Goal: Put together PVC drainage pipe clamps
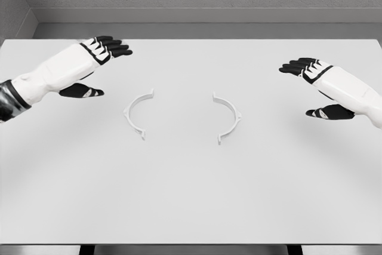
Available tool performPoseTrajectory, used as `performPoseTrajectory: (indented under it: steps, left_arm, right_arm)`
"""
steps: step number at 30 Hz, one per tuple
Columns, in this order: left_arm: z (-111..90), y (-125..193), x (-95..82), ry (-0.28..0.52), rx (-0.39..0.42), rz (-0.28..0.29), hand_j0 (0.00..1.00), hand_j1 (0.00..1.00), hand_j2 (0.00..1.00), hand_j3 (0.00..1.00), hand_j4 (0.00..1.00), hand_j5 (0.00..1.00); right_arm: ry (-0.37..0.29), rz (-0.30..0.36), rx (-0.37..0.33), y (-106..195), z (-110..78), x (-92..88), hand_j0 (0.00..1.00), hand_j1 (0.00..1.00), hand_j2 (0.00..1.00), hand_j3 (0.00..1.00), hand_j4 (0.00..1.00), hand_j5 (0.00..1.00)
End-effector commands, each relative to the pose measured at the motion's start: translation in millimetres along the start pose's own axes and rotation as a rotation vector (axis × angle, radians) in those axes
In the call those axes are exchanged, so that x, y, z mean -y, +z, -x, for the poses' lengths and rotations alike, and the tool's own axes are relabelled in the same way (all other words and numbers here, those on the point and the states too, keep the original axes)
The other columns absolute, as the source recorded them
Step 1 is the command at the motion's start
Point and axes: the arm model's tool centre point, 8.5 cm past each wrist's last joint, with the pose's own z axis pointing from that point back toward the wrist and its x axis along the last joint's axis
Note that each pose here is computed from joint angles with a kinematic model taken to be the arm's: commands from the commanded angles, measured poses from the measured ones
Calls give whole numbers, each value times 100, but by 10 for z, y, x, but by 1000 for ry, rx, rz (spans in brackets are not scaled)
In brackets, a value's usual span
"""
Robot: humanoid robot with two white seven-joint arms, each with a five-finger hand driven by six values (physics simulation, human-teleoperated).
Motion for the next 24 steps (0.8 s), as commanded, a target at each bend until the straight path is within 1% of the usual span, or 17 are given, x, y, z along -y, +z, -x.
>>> performPoseTrajectory:
  steps: [1,4,5,6,7,8,9,10,12,13,14,15,16,18,20,21,24]
  left_arm:
    - [-18,-61,138,34,5,7,100,100,100,100,100,100]
    - [58,-18,185,42,-21,19,100,100,100,100,100,100]
    - [100,6,210,50,-36,23,100,100,100,100,100,100]
    - [119,18,224,51,-43,28,100,100,100,100,100,100]
    - [102,12,276,57,-38,41,100,100,100,100,100,100]
    - [113,18,332,65,-42,56,100,100,100,100,100,100]
    - [153,40,356,69,-56,62,100,100,100,100,100,100]
    - [196,66,407,78,-72,73,100,100,100,100,100,100]
    - [195,52,454,83,-70,88,100,100,100,100,100,100]
    - [196,56,492,88,-71,97,100,100,100,100,100,100]
    - [202,62,509,91,-74,102,100,100,100,100,100,100]
    - [249,83,546,98,-92,108,100,100,100,100,100,100]
    - [281,53,668,126,-108,115,100,100,100,100,100,100]
    - [314,36,672,128,-115,116,100,100,100,100,100,100]
    - [316,33,701,132,-117,121,100,100,100,100,100,100]
    - [313,2,733,143,-118,117,100,100,100,100,100,100]
    - [311,-13,766,149,-118,122,100,100,100,100,100,100]
  right_arm:
    - [-12,11,-3,10,13,3,100,100,100,100,100,100]
    - [-13,12,6,-62,10,9,100,100,100,100,100,100]
    - [12,31,6,-141,30,93,100,100,100,100,100,100]
    - [52,20,-17,-206,76,79,100,100,100,100,100,100]
    - [47,30,-32,-315,109,-1,100,100,100,100,100,100]
    - [9,29,-41,-402,148,-139,100,100,100,100,100,100]
    - [-30,30,-21,-537,108,-262,100,100,100,100,100,100]
    - [-95,23,15,-741,-11,-504,100,100,100,100,100,100]
    - [-181,82,26,-925,-106,-649,100,100,100,100,100,100]
    - [-200,76,13,-931,-70,-710,100,100,100,100,100,100]
    - [-223,52,-13,-924,12,-819,100,100,100,100,100,100]
    - [-215,24,-18,-985,42,-858,100,100,100,100,100,100]
    - [-174,-5,-28,-1019,60,-862,100,100,100,100,100,100]
    - [-141,-11,-31,-1054,75,-806,100,100,100,100,100,100]
    - [-140,-30,-42,-1086,75,-891,100,100,100,100,100,100]
    - [-126,-42,-51,-1084,87,-908,100,100,100,100,100,100]
    - [-114,-60,-55,-1091,82,-947,100,100,100,100,100,100]
